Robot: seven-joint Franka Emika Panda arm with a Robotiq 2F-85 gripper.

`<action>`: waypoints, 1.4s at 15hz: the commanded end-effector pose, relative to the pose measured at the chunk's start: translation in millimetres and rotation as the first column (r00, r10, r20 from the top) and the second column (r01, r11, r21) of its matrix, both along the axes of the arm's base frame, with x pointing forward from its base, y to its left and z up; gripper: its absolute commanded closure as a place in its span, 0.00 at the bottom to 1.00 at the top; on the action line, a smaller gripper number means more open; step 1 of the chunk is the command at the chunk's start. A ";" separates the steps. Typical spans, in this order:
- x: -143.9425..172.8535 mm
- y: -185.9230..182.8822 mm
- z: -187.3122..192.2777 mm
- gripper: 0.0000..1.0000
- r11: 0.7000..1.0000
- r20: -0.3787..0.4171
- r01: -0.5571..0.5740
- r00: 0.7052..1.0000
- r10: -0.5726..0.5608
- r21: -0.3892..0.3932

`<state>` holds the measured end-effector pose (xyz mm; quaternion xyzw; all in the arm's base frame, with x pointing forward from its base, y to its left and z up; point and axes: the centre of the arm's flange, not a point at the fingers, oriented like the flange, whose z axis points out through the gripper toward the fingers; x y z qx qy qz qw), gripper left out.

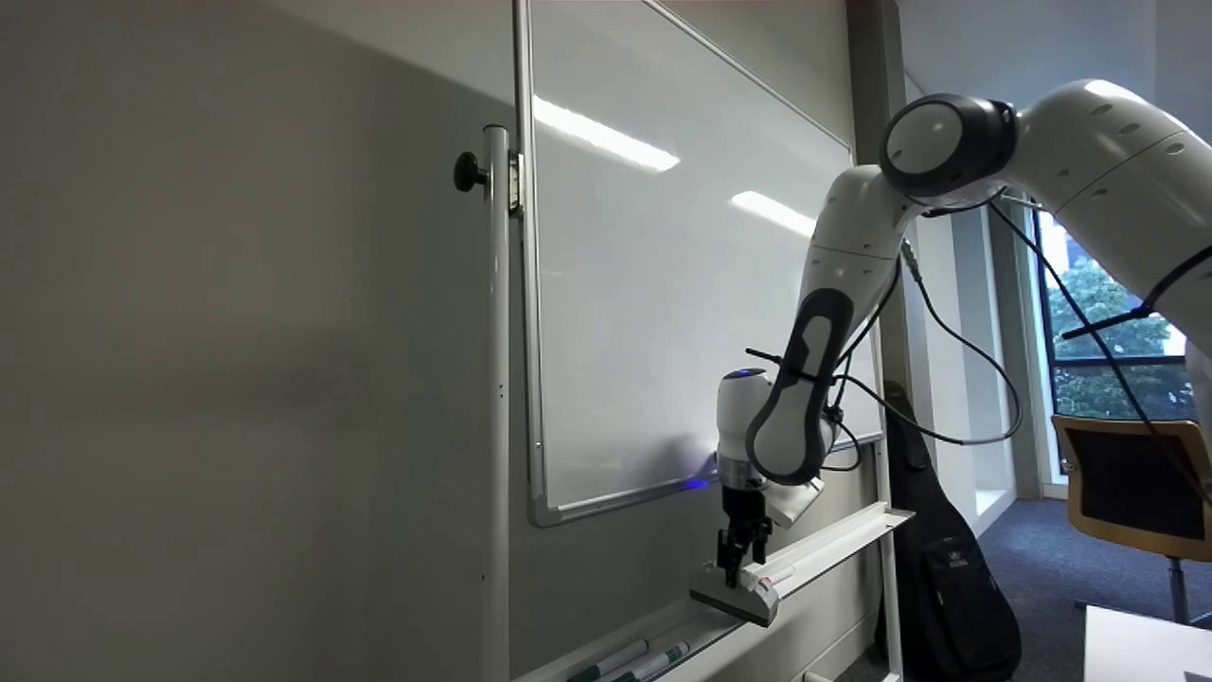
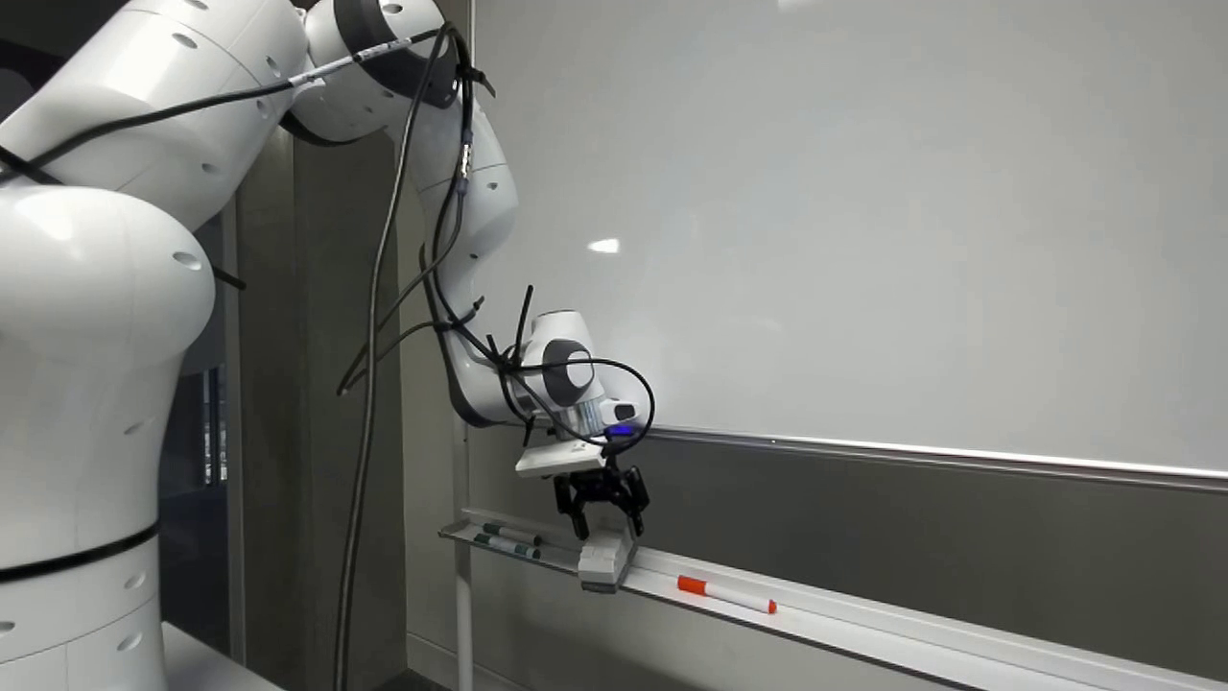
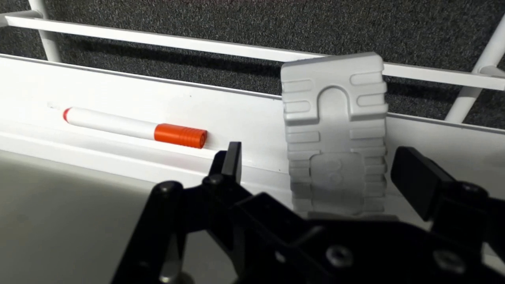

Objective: Move the eraser to the right

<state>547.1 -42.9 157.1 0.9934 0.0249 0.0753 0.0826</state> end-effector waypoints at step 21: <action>3.2 -16.7 -3.4 0.62 0.998 0.036 -0.011 0.999 0.009 0.063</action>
